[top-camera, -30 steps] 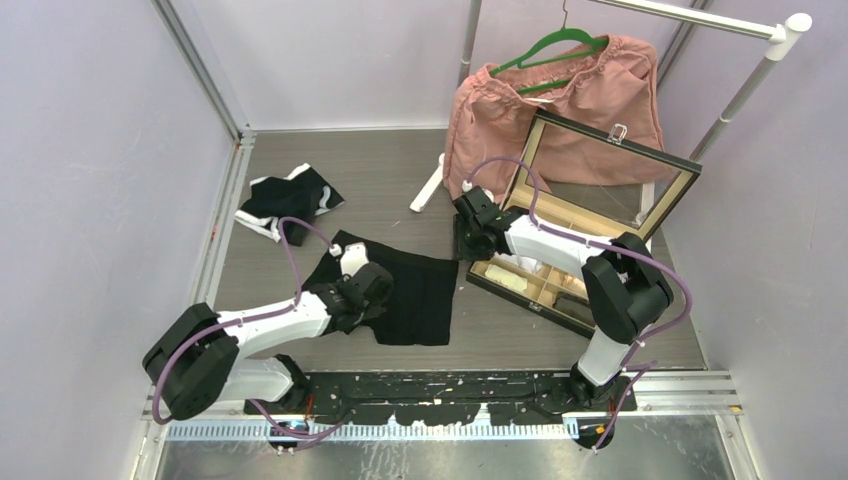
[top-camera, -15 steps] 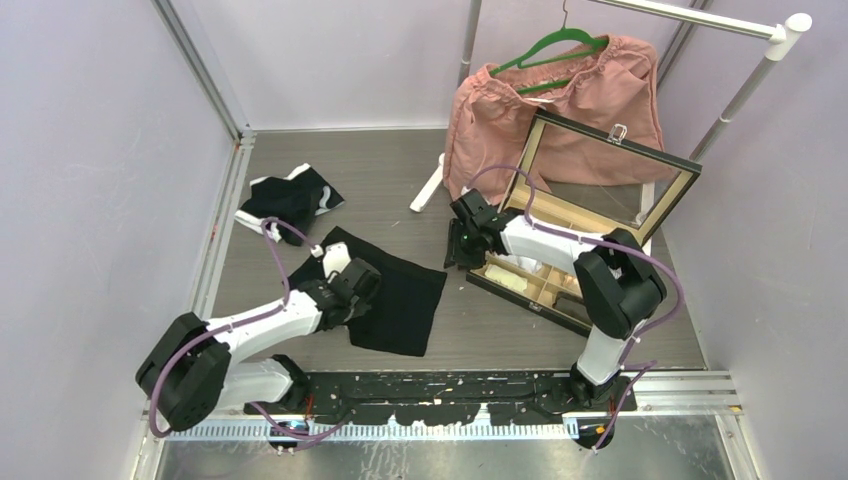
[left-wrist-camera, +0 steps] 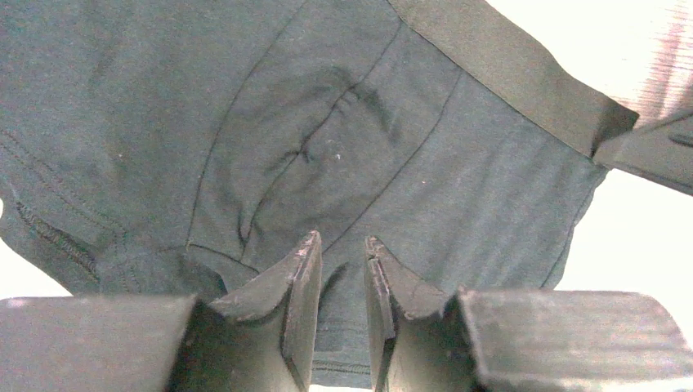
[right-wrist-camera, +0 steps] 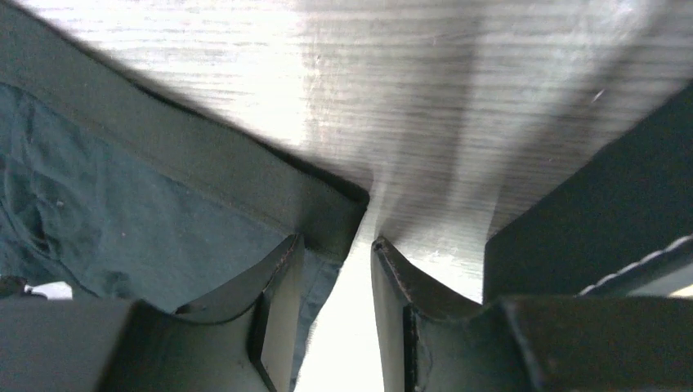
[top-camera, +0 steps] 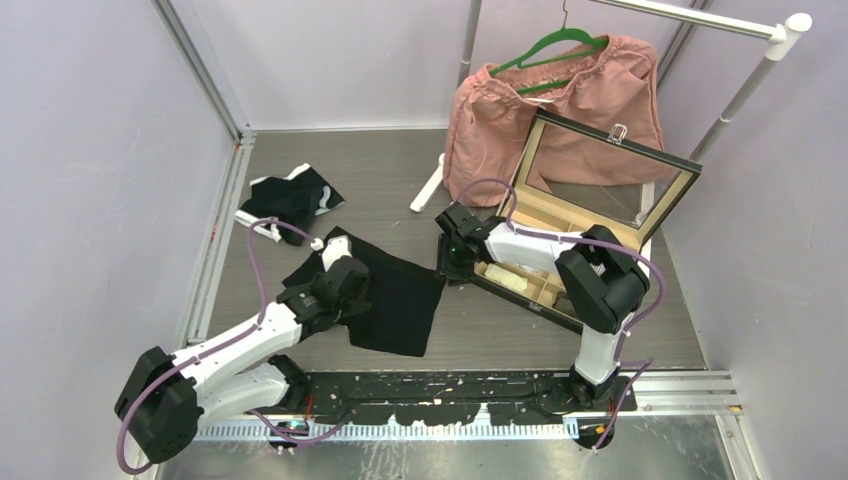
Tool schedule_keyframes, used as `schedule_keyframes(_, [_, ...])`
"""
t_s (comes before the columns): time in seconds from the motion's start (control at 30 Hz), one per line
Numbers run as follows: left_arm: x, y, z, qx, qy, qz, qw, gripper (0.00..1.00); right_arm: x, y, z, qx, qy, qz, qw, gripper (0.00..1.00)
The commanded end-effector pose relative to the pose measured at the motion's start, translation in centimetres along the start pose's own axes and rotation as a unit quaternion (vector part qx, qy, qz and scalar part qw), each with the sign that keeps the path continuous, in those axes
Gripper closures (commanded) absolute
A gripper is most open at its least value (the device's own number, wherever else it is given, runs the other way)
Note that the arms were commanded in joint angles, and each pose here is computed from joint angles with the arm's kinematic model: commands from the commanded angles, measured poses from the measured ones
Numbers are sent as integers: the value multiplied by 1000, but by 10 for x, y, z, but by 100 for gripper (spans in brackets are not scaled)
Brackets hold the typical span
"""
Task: Roll the underwear
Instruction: Flatten out the underwear at the center of the board.
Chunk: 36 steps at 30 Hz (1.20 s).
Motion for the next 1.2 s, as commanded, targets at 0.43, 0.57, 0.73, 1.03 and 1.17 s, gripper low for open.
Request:
schedule_keyframes(0.43, [19, 7, -13, -26, -57, -1, 998, 74, -19, -4, -5, 68, -155, -17, 985, 59])
schedule_keyframes(0.57, [22, 4, -12, -31, -65, 5, 997, 74, -27, -8, -7, 84, -183, -12, 980, 68])
schedule_keyframes(0.73, [32, -6, -23, -45, -103, 19, 993, 78, -35, -10, -6, 78, -171, -9, 982, 95])
schedule_keyframes(1.03, [57, -38, -71, -130, -153, 9, 980, 65, -30, 7, -1, 19, -85, -18, 996, 99])
schedule_keyframes(1.17, [61, -51, -97, -176, -181, 17, 967, 54, -32, 7, -1, 12, -68, -14, 998, 99])
Point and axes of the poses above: each gripper's point midway between its finger pads, its own x axis back along the fingers, its own z axis along the line the jaws close on, y = z × x, the point moved 6 cm from there along x, back along the fingers, and after that the axes turned 2 degrees about -x, right-handed, at the moved point
